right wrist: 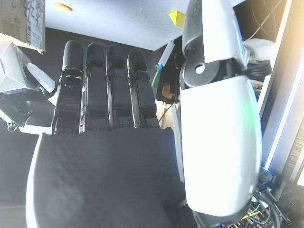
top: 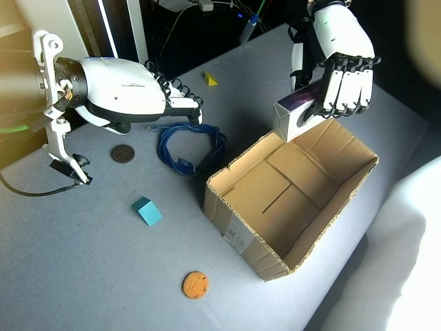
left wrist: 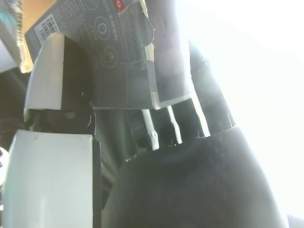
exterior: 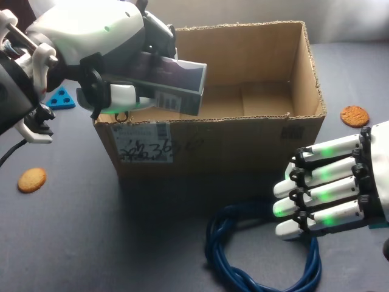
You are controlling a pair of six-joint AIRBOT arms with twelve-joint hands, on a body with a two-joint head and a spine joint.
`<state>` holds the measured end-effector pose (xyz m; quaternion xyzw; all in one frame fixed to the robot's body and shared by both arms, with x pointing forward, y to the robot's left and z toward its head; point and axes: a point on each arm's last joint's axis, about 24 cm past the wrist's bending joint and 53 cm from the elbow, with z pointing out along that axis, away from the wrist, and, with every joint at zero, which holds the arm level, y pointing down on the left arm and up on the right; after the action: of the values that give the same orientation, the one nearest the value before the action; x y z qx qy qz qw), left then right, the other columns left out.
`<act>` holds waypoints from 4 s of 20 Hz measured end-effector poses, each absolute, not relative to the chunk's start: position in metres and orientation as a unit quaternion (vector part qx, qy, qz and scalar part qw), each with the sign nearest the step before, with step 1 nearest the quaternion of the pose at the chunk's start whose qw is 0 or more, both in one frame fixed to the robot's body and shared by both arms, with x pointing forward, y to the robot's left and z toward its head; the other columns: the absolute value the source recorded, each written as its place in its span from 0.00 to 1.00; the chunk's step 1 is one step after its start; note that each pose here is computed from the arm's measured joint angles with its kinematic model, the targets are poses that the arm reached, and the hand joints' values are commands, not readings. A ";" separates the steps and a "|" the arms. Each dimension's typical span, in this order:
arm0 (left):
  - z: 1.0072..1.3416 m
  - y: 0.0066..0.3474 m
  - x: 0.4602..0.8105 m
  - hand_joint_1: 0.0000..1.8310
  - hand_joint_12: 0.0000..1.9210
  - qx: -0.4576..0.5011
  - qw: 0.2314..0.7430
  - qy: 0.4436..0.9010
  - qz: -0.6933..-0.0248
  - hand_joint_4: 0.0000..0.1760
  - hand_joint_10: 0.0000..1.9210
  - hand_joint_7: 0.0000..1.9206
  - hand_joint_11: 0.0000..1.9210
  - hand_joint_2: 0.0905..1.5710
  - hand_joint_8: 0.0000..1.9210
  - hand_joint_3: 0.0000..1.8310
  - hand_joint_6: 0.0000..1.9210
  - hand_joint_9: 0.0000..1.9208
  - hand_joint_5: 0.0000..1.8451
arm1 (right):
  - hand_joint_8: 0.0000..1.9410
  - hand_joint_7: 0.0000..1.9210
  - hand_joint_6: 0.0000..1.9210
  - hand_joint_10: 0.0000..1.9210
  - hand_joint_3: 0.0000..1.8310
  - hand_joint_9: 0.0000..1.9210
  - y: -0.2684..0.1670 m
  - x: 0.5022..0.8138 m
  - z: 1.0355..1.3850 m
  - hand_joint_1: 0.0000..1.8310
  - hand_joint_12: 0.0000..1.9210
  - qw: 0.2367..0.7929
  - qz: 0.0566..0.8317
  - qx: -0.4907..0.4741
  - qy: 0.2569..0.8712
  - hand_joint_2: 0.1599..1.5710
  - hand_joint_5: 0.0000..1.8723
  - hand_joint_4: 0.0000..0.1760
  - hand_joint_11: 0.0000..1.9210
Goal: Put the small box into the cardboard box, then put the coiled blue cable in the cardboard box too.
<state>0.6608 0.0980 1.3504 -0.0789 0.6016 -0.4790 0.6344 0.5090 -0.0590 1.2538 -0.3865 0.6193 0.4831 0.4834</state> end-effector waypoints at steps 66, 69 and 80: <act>1.211 0.145 0.535 0.14 0.17 0.182 0.503 0.716 -0.449 0.00 0.00 0.09 0.00 0.67 0.00 0.00 0.00 0.08 0.09 | 0.00 0.37 0.00 0.00 0.00 0.36 -0.015 0.557 1.159 0.77 0.67 0.472 0.433 -0.369 0.673 0.63 0.39 0.00 0.03; 1.214 0.136 0.519 0.13 0.16 0.223 0.497 0.699 -0.463 0.00 0.00 0.09 0.00 0.67 0.00 0.00 0.00 0.08 0.09 | 0.00 0.38 0.01 0.01 0.00 0.37 -0.016 0.558 1.159 0.78 0.67 0.471 0.439 -0.357 0.677 0.63 0.40 0.00 0.02; 1.217 0.116 0.501 0.12 0.19 0.283 0.484 0.669 -0.488 0.00 0.00 0.10 0.00 0.68 0.00 0.00 0.00 0.09 0.09 | 0.00 0.37 0.00 0.01 0.00 0.36 -0.016 0.557 1.158 0.77 0.68 0.469 0.441 -0.355 0.678 0.63 0.40 0.00 0.02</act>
<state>0.5011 0.1160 1.2169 0.2829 0.6690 -0.4882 0.4838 0.5574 -0.0165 1.1576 -0.3549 0.6782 0.4406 0.4691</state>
